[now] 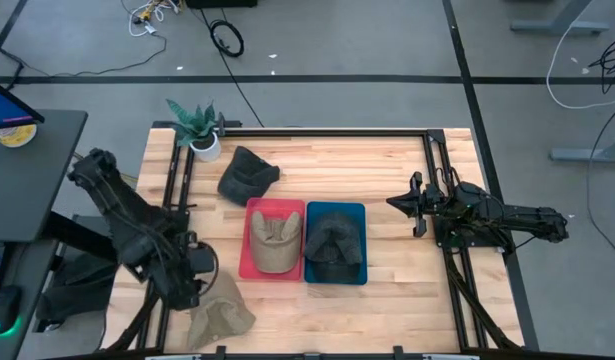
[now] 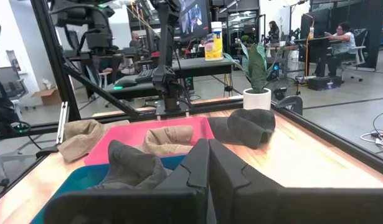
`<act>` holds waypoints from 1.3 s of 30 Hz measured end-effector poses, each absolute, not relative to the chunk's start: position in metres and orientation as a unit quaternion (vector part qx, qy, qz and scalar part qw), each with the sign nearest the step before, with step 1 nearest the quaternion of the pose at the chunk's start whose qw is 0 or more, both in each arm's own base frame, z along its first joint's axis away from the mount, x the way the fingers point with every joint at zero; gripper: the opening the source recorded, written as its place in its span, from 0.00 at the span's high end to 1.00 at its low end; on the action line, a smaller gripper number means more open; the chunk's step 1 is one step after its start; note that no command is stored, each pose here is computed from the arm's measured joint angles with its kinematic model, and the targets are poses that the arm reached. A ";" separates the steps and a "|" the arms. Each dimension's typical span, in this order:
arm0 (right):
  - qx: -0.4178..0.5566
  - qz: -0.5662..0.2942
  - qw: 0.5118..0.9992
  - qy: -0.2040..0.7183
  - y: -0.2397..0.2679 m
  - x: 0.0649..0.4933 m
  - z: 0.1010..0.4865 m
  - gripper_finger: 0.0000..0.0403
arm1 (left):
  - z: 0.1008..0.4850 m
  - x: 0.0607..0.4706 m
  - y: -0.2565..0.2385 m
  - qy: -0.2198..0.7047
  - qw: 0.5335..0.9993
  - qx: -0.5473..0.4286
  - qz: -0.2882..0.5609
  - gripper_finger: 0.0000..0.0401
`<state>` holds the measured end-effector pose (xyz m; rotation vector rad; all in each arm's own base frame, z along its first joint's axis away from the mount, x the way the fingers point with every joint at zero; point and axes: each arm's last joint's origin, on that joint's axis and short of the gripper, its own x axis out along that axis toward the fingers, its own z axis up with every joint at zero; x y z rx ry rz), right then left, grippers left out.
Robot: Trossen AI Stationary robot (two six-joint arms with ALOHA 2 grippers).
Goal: Pick & Place hat
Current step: Put the brown cap into the red bin
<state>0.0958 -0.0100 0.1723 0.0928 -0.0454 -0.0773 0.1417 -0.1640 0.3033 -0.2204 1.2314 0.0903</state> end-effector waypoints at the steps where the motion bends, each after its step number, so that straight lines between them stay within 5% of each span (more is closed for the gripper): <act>1: 0.046 -0.039 0.998 -0.023 -0.010 0.096 0.172 0.98 | 0.301 0.142 -0.168 0.579 0.807 -0.102 0.047 0.51; 39: 0.046 -0.039 0.998 -0.023 -0.010 0.096 0.172 0.98 | 0.216 0.176 -0.237 0.633 0.755 -0.123 0.121 0.51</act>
